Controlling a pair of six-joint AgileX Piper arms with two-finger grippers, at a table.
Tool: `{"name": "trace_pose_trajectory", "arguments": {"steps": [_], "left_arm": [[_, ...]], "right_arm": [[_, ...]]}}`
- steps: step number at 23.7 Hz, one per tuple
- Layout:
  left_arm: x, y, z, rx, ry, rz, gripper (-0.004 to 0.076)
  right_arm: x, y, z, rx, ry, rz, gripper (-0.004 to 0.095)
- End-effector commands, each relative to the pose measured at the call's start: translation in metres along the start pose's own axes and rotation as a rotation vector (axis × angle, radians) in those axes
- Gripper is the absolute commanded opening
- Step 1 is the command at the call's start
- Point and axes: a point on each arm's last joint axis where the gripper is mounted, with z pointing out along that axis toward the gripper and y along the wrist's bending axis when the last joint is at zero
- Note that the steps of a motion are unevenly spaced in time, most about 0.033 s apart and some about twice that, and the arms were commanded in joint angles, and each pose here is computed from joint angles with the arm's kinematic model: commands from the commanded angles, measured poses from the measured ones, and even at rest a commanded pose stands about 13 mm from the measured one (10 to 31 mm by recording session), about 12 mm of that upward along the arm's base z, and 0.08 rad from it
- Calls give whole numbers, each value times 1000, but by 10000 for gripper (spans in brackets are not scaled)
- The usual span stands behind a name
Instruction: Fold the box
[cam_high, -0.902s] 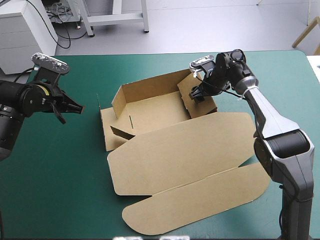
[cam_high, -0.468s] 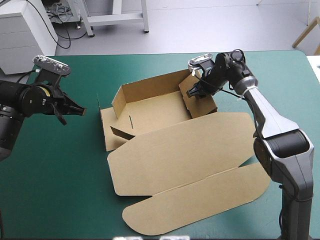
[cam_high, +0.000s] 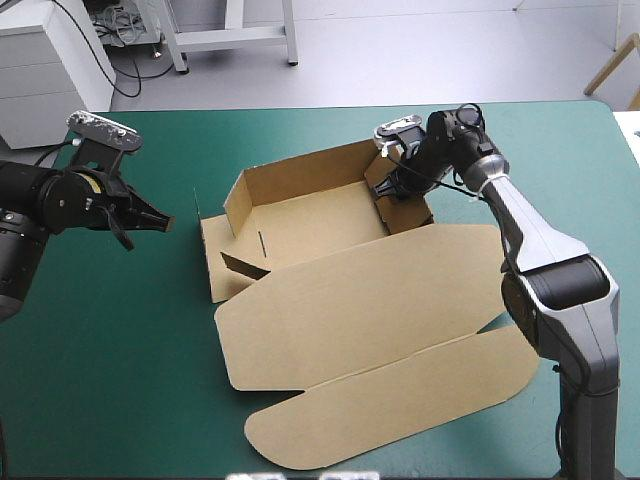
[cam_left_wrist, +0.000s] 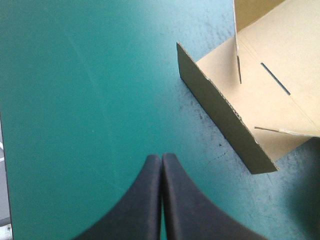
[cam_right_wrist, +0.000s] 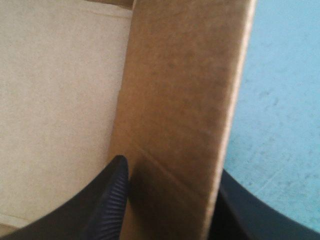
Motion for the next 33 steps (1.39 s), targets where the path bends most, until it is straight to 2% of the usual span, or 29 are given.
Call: {"name": "trace_pose_trajectory", "arguments": {"steps": [1,4,7,8,14,17,20,26,29,33], "left_arm": [[-5,3,-18,-14,-96,-19,-10],[-5,3,-18,-14,-96,-19,-10],[-5,3,-18,-14,-96,-19,-10],[-5,3,-18,-14,-96,-19,-10],[-5,3,-18,-13,-88,-19,-10],[-4,3,-18,-12,-79,-19,-10],[-4,3,-18,-18,-85,-38,-10],[-5,11,-18,-100,-96,-58,-10],[-5,10,-18,-94,-96,-61,-8],[-4,16,-12,-37,-121,-109,18]], "right_arm": [[-9,1,-29,4,-97,3,353],[-9,1,-29,3,-95,7,210],[-8,2,-29,1,-78,5,9],[-7,2,-29,0,-71,5,-16],[-7,0,-39,24,-77,0,-18],[-5,-5,-58,37,-97,11,-19],[6,-25,-96,57,-107,32,-19],[31,-60,-198,-18,-373,154,-20],[50,-67,-248,19,-487,165,-20],[68,-61,-290,88,-564,152,-20]]}}
